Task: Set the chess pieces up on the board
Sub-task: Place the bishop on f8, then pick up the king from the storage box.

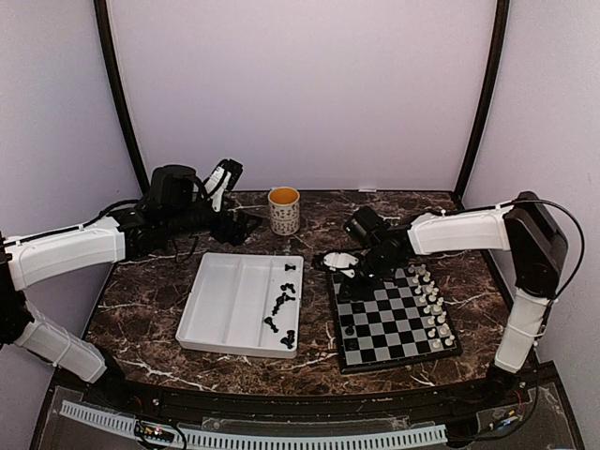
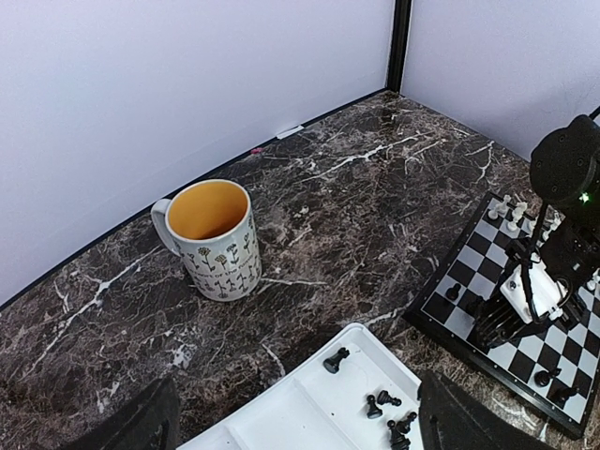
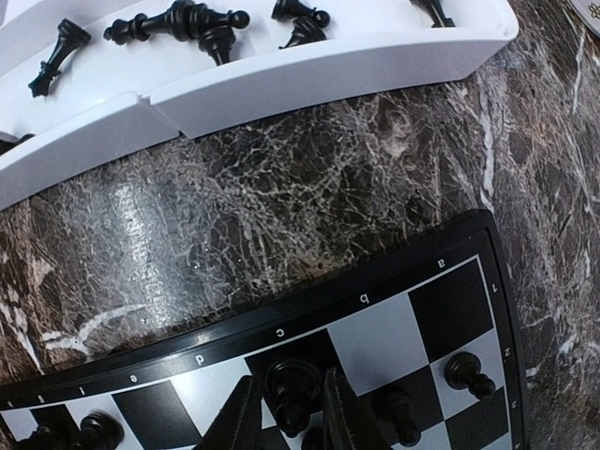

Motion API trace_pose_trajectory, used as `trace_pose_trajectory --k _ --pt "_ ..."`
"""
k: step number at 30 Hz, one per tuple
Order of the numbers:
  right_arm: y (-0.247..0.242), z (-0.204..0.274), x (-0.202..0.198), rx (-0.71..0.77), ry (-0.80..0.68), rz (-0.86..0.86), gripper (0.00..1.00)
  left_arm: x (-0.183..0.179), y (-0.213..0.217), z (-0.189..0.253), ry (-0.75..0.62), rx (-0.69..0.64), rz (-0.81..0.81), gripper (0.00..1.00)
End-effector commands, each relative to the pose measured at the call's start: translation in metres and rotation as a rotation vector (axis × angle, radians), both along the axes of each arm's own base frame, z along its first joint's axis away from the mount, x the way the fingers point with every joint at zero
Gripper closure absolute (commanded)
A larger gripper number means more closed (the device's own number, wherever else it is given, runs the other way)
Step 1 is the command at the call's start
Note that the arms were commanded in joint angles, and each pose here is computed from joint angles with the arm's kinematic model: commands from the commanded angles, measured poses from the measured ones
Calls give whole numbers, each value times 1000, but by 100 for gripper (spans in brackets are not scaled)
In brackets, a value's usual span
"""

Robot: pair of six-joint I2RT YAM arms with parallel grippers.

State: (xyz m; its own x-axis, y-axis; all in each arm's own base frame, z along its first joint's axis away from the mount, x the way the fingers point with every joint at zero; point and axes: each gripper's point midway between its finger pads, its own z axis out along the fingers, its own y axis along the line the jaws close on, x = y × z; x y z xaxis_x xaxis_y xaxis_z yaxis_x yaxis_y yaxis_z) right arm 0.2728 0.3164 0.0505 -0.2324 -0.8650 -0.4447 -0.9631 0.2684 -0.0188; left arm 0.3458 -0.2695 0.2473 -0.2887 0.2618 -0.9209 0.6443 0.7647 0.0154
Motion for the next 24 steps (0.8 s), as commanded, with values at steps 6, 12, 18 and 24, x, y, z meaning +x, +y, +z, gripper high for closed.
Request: trace_pose_trajectory --k 6,12,18,24 --pt "11 77 0 96 -59 14 66 -1 3 -15 88 38 16 14" --pt "-5 108 -14 126 -104 36 64 -27 -13 -37 255 105 -120 36" --pt "-20 115 -20 145 -139 28 63 -72 -26 -99 482 249 -286 48" --pt "-21 114 -21 170 -135 28 63 -111 -43 -161 475 611 -448 57"
